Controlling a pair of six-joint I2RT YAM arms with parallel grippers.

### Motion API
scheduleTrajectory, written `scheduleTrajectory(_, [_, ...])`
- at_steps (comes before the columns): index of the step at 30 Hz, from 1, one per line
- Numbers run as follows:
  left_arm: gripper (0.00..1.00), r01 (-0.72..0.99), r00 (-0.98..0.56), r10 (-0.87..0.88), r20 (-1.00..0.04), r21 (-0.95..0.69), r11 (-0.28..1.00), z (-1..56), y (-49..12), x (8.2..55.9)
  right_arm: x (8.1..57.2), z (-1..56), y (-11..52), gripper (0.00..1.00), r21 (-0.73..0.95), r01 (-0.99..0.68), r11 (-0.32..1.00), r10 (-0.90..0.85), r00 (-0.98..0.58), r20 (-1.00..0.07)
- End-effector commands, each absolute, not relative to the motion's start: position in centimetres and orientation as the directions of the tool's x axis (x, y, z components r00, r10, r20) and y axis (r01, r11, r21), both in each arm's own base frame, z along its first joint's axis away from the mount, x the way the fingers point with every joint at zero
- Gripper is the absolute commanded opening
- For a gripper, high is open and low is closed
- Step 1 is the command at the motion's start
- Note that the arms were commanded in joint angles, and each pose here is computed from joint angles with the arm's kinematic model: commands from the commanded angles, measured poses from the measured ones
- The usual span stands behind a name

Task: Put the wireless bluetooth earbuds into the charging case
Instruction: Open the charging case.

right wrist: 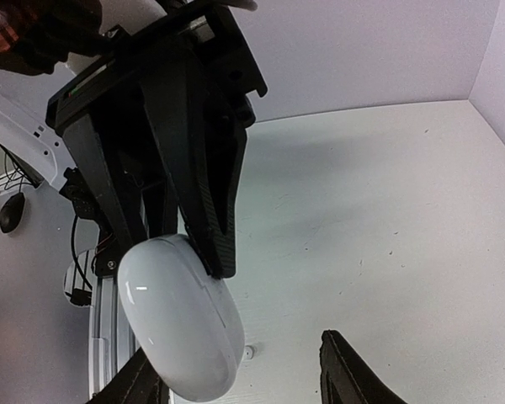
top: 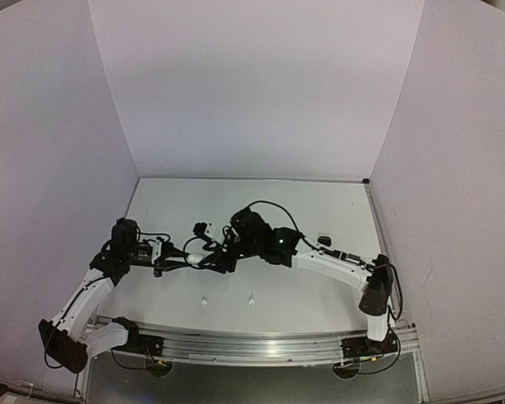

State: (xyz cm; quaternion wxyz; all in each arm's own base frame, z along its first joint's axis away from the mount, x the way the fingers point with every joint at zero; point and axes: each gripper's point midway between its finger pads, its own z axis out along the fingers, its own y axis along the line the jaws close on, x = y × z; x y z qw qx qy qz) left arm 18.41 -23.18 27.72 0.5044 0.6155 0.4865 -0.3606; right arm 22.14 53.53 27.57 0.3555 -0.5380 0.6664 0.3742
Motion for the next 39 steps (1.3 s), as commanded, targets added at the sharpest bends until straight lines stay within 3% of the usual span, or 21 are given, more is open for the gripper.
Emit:
scheduleTrajectory(1, [0.00,0.963,0.268,0.214,-0.939,0.254,-0.093,27.5,-23.1,16.1,26.0,32.4,53.4,0.54,0.079,-0.972,0.222,-0.314,-0.148,-0.938])
scheduleTrajectory(23, [0.00,0.918,0.397,0.235,-0.887,0.383,-0.102,26.3,-22.7,15.8,26.2,31.2,54.3,0.55,0.140,-0.972,0.187,-0.318,-0.194,-0.928])
scheduleTrajectory(33, [0.00,0.954,0.299,0.194,-0.934,0.300,-0.022,27.4,-23.0,16.7,26.2,30.3,54.5,0.55,0.154,-0.970,0.188,-0.330,-0.210,-0.920])
scheduleTrajectory(39, [0.00,0.994,0.085,0.170,-0.982,0.096,0.058,26.9,-23.3,17.9,26.3,31.5,54.2,0.57,0.156,-0.968,0.196,-0.309,-0.212,-0.927])
